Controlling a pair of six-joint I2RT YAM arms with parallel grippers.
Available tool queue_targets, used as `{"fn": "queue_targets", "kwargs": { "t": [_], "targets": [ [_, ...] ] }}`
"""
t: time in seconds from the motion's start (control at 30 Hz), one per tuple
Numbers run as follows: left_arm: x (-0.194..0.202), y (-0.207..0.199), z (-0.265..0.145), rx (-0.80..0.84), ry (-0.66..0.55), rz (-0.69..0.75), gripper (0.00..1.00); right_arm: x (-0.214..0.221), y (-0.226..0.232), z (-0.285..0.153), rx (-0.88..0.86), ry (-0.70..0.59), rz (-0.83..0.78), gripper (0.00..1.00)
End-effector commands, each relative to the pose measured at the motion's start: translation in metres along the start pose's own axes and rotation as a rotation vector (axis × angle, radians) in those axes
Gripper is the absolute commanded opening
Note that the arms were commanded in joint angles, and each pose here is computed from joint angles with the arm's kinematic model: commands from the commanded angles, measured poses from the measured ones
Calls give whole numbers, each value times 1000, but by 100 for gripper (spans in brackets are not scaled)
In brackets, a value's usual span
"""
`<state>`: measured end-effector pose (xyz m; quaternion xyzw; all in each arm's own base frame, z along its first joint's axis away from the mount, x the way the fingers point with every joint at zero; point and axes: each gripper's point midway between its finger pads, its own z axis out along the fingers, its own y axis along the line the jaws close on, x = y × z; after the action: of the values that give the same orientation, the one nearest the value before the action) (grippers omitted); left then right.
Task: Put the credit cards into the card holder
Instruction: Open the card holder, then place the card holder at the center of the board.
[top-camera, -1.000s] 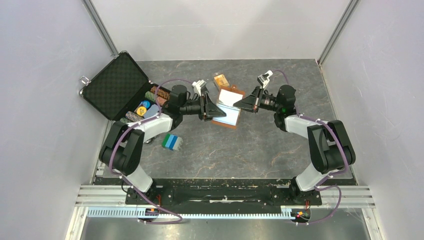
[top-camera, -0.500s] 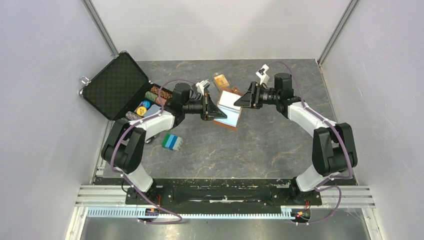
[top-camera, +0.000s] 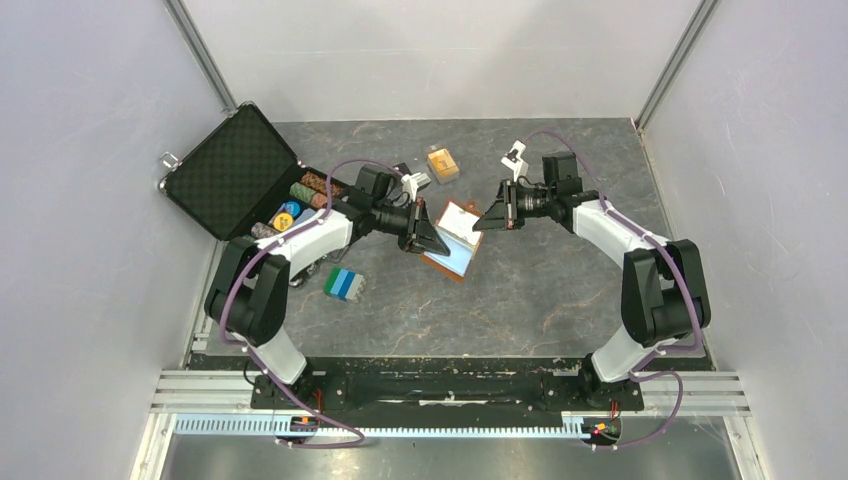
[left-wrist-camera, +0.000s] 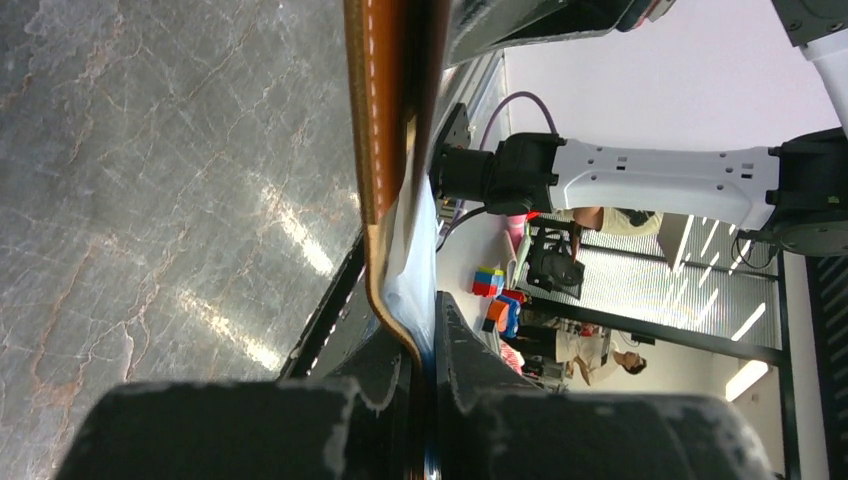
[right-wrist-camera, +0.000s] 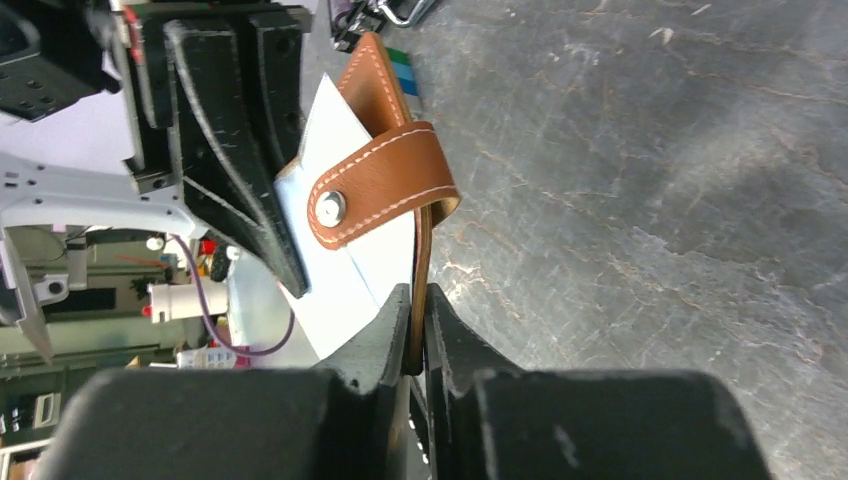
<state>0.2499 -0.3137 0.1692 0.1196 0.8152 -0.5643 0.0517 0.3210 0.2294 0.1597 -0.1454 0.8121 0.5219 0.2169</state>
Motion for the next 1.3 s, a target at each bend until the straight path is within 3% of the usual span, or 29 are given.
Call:
{"fn": "queue_targets", "kwargs": {
  "t": [0.0, 0.1, 0.27, 0.37, 0.47, 0.7, 0.97, 1.27],
  "targets": [
    [5, -18, -1, 66, 54, 85, 2, -10, 22, -1, -100, -7, -112, 0],
    [2, -15, -1, 52, 44, 87, 6, -9, 22, -1, -99, -9, -114, 0],
    [-14, 1, -8, -106, -54, 121, 64, -8, 4, 0, -21, -29, -52, 0],
    [-32, 5, -20, -220, -171, 160, 85, -8, -16, -3, 65, -66, 15, 0],
    [-49, -2, -32, -278, -281, 198, 100, -7, -36, -8, 146, -123, 83, 0],
    [-71, -16, -51, -332, -425, 252, 100, 2, -77, -25, 245, -343, 247, 0],
    [-69, -15, -47, -317, -412, 241, 100, 27, -123, -56, 402, -582, 367, 0],
    [-70, -6, -40, -306, -402, 216, 100, 79, -137, -69, 517, -572, 415, 0]
  ]
}}
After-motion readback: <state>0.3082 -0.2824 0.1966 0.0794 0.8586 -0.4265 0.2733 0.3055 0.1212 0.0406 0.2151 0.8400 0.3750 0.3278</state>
